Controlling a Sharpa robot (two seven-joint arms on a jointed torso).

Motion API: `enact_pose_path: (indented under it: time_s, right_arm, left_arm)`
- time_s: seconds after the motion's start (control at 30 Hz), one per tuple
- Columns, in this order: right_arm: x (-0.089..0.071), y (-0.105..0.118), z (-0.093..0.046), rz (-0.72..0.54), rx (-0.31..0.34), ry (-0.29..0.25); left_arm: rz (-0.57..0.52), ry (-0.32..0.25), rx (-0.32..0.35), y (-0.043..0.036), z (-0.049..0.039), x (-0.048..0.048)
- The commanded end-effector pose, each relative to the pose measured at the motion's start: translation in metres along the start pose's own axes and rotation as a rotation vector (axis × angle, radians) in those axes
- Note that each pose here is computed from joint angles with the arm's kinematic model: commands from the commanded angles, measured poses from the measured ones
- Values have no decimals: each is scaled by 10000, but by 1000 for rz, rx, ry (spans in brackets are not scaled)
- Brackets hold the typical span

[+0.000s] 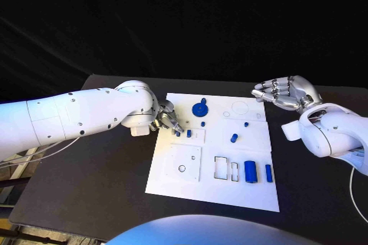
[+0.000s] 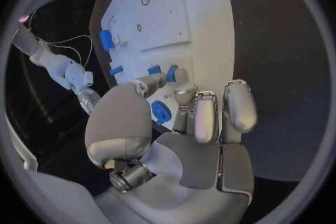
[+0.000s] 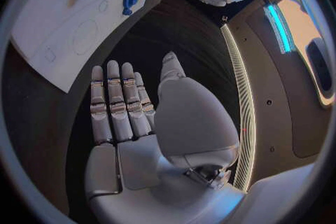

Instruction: Assemble the parts on the task board

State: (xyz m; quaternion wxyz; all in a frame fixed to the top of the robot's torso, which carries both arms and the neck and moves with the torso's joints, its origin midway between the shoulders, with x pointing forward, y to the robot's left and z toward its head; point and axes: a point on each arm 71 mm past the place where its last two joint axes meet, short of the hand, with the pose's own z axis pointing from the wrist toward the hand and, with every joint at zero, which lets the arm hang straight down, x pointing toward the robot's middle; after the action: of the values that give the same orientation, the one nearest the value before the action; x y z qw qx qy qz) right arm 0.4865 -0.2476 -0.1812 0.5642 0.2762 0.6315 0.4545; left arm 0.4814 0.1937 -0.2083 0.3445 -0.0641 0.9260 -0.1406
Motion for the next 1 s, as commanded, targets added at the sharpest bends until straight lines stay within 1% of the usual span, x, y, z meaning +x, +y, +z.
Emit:
enact_pose_path:
  time_s: [0.03,0.37,0.53,0.63,0.77,0.83,0.93,1.0]
  right_arm:
    - [10,13,-2,5,-14,7]
    - [8,12,-4,5,-13,6]
    - [5,11,-5,5,-13,6]
    - [4,11,-6,5,-13,6]
    - [4,10,-5,5,-13,5]
    - [4,10,-5,5,-13,5]
    - [4,10,-4,5,-13,5]
    - [3,9,-4,5,-13,5]
  left_arm:
    - [-7,-6,2,3,0,-3]
    - [-25,-28,14,2,-14,-14]
    - [-56,-57,34,18,-65,-60]
    - [-89,-84,54,26,-123,-115]
    - [-142,-135,101,13,-216,-208]
    - [-163,-156,125,-1,-247,-240]
    - [-193,-196,200,-60,-292,-289]
    - [-203,-220,260,-120,-310,-308]
